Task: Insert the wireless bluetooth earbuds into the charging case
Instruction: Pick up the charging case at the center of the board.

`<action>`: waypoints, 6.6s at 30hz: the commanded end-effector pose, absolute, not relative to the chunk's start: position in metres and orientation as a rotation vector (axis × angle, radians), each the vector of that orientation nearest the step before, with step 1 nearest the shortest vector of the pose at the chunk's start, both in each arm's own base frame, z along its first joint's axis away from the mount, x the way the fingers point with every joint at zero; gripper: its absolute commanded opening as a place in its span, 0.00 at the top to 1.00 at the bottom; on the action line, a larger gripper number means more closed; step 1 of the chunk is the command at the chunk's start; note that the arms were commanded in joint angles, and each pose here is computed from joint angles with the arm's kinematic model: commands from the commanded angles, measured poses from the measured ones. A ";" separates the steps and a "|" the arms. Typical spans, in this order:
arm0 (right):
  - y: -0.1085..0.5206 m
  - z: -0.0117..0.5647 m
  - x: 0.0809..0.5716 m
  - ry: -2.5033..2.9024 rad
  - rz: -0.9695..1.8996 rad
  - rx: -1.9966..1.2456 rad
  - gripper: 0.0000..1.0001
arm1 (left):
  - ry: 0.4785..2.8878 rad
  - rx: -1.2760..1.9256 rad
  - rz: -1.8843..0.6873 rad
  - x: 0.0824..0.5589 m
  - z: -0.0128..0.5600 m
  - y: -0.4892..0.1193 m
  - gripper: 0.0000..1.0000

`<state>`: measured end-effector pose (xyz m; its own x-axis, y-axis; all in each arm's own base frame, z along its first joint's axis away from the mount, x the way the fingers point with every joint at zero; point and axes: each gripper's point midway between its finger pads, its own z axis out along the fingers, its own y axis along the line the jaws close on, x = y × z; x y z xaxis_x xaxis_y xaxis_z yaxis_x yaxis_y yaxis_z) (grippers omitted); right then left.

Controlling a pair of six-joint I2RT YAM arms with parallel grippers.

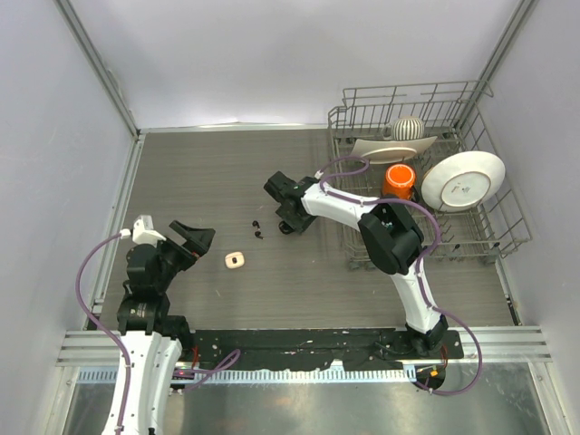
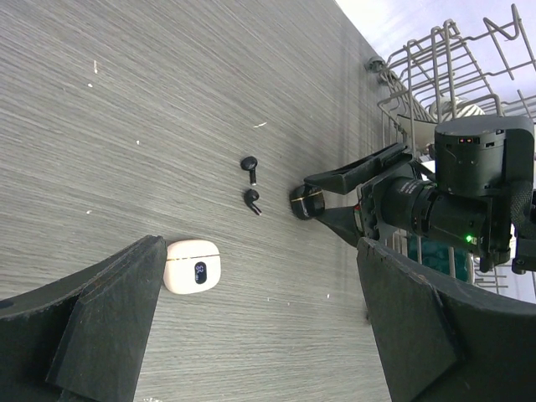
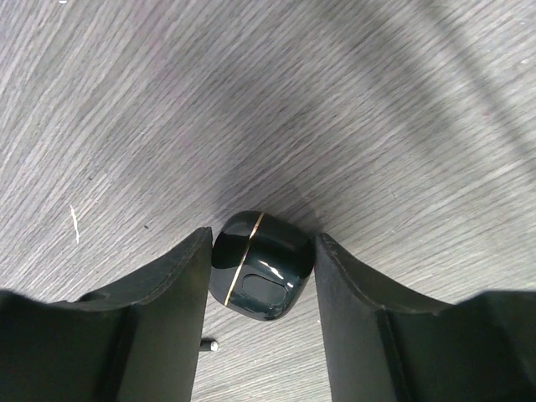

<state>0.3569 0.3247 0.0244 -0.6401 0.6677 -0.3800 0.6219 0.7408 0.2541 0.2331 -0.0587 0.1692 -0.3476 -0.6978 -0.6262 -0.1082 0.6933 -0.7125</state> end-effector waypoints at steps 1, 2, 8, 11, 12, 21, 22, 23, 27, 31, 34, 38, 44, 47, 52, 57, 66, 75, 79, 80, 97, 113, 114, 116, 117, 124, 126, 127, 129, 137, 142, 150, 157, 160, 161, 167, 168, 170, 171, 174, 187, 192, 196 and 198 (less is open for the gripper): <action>0.324 -0.017 0.343 2.563 0.077 1.068 0.50 | 1.811 -0.601 -0.690 0.235 0.187 -0.056 0.00; 0.325 -0.018 0.342 2.564 0.077 1.064 0.52 | 1.808 -0.597 -0.692 0.235 0.188 -0.057 0.00; 0.322 -0.018 0.341 2.558 0.095 1.051 0.70 | 1.778 -0.569 -0.706 0.235 0.195 -0.059 0.00; 0.321 -0.016 0.341 2.562 0.096 1.031 0.83 | 1.758 -0.564 -0.715 0.235 0.199 -0.059 0.00; 0.320 -0.015 0.341 2.558 0.099 1.028 0.86 | 1.756 -0.562 -0.717 0.234 0.200 -0.059 0.00; 0.287 -0.006 0.317 2.603 -0.027 0.742 0.88 | 1.751 -0.531 -0.726 0.232 0.205 -0.062 0.00; 0.287 -0.007 0.312 2.601 -0.008 0.752 0.87 | 1.747 -0.534 -0.727 0.232 0.205 -0.062 0.00; 0.279 -0.017 0.298 2.616 -0.026 0.775 0.80 | 1.744 -0.540 -0.730 0.233 0.205 -0.062 0.00; 0.289 -0.018 0.287 2.636 0.048 0.812 0.67 | 1.744 -0.556 -0.751 0.235 0.203 -0.063 0.00; 0.299 -0.021 0.289 2.667 0.030 0.810 0.61 | 1.761 -0.556 -0.745 0.235 0.202 -0.063 0.00; 0.306 -0.022 0.291 2.674 0.049 0.831 0.58 | 1.768 -0.559 -0.734 0.235 0.203 -0.062 0.00; 0.309 -0.020 0.294 2.668 0.050 0.852 0.55 | 1.775 -0.565 -0.732 0.234 0.201 -0.062 0.00; 0.309 -0.020 0.290 2.678 0.032 0.902 0.50 | 1.793 -0.578 -0.723 0.234 0.196 -0.061 0.00; 0.310 -0.021 0.290 2.686 0.025 0.915 0.49 | 1.806 -0.586 -0.717 0.234 0.193 -0.060 0.00; 0.314 -0.021 0.288 2.710 0.018 0.925 0.44 | 1.826 -0.589 -0.698 0.234 0.191 -0.059 0.00; 0.311 -0.013 0.287 2.697 -0.006 0.951 0.44 | 1.853 -0.595 -0.684 0.234 0.186 -0.058 0.00; 0.315 -0.004 0.292 2.709 -0.026 0.960 0.30 | 1.862 -0.586 -0.673 0.234 0.187 -0.057 0.00; 0.315 -0.006 0.294 2.707 -0.028 1.026 0.29 | 1.872 -0.583 -0.668 0.235 0.186 -0.057 0.00; 0.315 -0.006 0.300 2.684 -0.020 1.073 0.31 | 1.876 -0.584 -0.672 0.235 0.186 -0.058 0.00; 0.314 -0.005 0.302 2.674 -0.019 1.080 0.30 | 1.878 -0.582 -0.672 0.235 0.185 -0.058 0.00; 0.318 0.002 0.315 2.636 0.100 1.084 0.99 | 1.461 -0.154 -0.931 0.206 0.276 -0.101 0.00; 0.369 0.206 0.325 2.275 0.979 1.052 0.99 | 1.278 0.045 -1.062 0.195 0.314 -0.122 0.00; 0.374 0.224 0.325 2.233 1.060 1.036 0.99 | 1.272 0.044 -1.075 0.196 0.316 -0.123 0.00; 0.378 0.235 0.322 2.196 1.117 1.022 0.99 | 1.279 0.041 -1.089 0.198 0.317 -0.124 0.00; 0.383 0.251 0.320 2.150 1.178 0.996 0.99 | 1.296 0.028 -1.096 0.203 0.315 -0.124 0.00; 0.390 0.276 0.314 2.056 1.268 0.941 0.99 | 1.378 0.110 -1.096 0.216 0.323 -0.145 0.00; 0.390 0.277 0.314 2.048 1.278 0.940 0.99 | 1.397 0.131 -1.100 0.214 0.321 -0.155 0.00; 0.390 0.278 0.314 2.050 1.284 0.940 0.99 | 1.394 0.128 -1.075 0.218 0.323 -0.156 0.00; 0.393 0.282 0.313 2.045 1.307 0.930 0.99 | 1.420 0.146 -1.101 0.216 0.319 -0.169 0.00; 0.388 0.285 0.309 2.034 1.311 0.939 0.99 | 1.516 0.015 -1.025 0.239 0.296 -0.171 0.02; 0.385 0.290 0.306 2.018 1.330 0.936 0.99 | 1.553 -0.041 -1.012 0.248 0.287 -0.170 0.02; 0.389 0.290 0.301 2.048 1.354 0.928 0.99 | 1.548 0.017 -1.034 0.263 0.286 -0.189 0.08; 0.388 0.296 0.299 2.042 1.371 0.921 0.99 | 1.514 0.056 -1.029 0.273 0.294 -0.196 0.12; 0.389 0.295 0.298 2.048 1.373 0.917 0.99 | 1.497 0.064 -1.036 0.275 0.297 -0.199 0.16; 0.388 0.295 0.298 2.050 1.373 0.917 0.99 | 1.504 0.067 -1.038 0.278 0.296 -0.201 0.18; 0.390 0.297 0.296 2.056 1.382 0.908 0.99 | 1.514 0.079 -1.074 0.284 0.290 -0.209 0.22; 0.390 0.298 0.297 2.053 1.385 0.909 0.99 | 1.513 0.079 -1.076 0.284 0.290 -0.210 0.23; 0.389 0.300 0.296 2.049 1.386 0.909 0.99 | 1.509 0.085 -1.084 0.285 0.290 -0.212 0.30; 0.388 0.300 0.296 2.046 1.387 0.909 0.99 | 1.516 0.086 -1.086 0.287 0.288 -0.213 0.33; 0.388 0.301 0.295 2.046 1.389 0.907 0.99 | 1.512 0.083 -1.088 0.289 0.288 -0.214 0.44; 0.404 0.337 0.286 1.919 1.579 0.634 0.75 | 1.498 0.105 -1.080 0.285 0.285 -0.213 1.00; 0.402 0.334 0.269 1.899 1.777 0.321 0.37 | 1.469 0.286 -1.065 0.261 0.287 -0.217 1.00; 0.395 0.334 0.261 1.987 1.773 0.045 0.34 | 1.398 0.455 -1.017 0.234 0.290 -0.214 1.00; 0.387 0.342 0.253 1.961 1.821 -0.055 0.31 | 1.373 0.500 -0.963 0.224 0.291 -0.207 1.00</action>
